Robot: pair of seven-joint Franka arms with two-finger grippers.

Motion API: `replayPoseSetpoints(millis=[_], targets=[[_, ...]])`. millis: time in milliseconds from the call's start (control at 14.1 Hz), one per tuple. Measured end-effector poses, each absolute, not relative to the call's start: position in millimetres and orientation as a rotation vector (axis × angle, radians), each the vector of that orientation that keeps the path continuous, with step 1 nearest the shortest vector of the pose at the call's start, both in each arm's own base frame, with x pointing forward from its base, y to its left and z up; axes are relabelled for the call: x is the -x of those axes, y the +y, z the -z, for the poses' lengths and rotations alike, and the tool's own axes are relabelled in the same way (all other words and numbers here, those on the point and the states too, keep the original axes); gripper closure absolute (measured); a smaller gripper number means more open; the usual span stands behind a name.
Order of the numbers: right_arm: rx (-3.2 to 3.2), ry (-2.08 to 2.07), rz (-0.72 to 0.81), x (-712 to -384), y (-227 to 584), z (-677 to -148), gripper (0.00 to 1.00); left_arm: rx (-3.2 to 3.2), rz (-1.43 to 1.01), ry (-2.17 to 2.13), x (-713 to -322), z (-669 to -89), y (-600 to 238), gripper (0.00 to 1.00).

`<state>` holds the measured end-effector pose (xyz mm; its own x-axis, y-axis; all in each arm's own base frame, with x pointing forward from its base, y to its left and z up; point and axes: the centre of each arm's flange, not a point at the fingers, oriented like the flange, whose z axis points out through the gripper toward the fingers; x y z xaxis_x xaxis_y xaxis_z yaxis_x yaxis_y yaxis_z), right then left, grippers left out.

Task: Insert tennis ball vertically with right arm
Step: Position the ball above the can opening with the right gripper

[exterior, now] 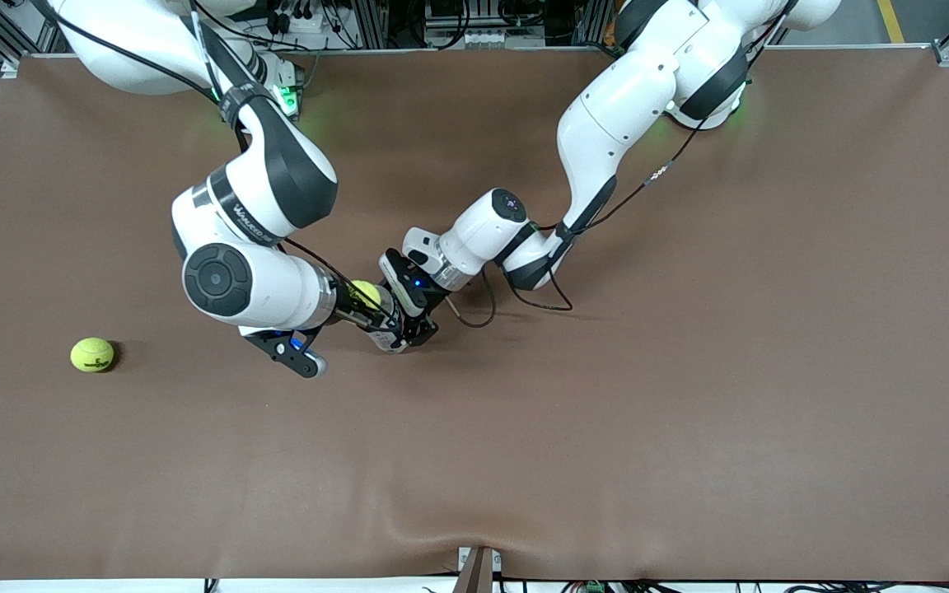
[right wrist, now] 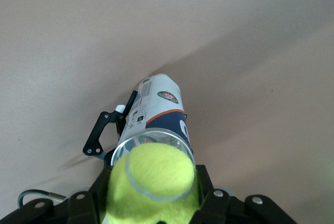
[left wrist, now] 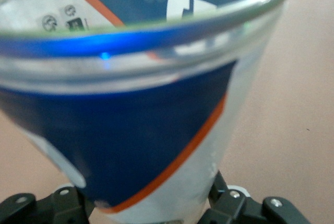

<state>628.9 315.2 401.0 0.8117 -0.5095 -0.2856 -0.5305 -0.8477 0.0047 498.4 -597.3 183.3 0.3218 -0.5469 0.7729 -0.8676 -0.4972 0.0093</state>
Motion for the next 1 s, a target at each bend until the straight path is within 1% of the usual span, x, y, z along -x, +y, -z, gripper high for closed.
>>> replayPoseSetpoints(millis=[71,142,213,284,569,711,853,995], targets=[[2.919,0.844,-0.434,-628,317,-398,0.26,-2.169,-1.018,-1.250,-499,-183,-597,0.15],[2.920,0.849,-0.439,-628,318,-395,0.17,-2.169,-1.019,-1.250,-499,-183,-597,0.15],[2.919,0.853,-0.441,-628,318,-395,0.07,-2.169,-1.019,-1.250,-499,-183,-597,0.15],[2.919,0.855,-0.439,-628,317,-395,0.00,-2.169,-1.020,-1.249,-499,-183,-597,0.15],[2.916,0.878,-0.437,-635,305,-408,0.00,-2.169,-1.030,-1.243,-503,-186,-595,0.15],[2.905,0.895,-0.391,-650,276,-430,0.00,-2.170,-1.031,-1.242,-503,-186,-595,0.15],[2.927,0.803,-0.324,-671,222,-445,0.00,-2.170,-1.031,-1.242,-503,-186,-595,0.15],[2.972,0.684,-0.271,-692,144,-445,0.00,-2.170,-1.031,-1.242,-504,-186,-595,0.15]])
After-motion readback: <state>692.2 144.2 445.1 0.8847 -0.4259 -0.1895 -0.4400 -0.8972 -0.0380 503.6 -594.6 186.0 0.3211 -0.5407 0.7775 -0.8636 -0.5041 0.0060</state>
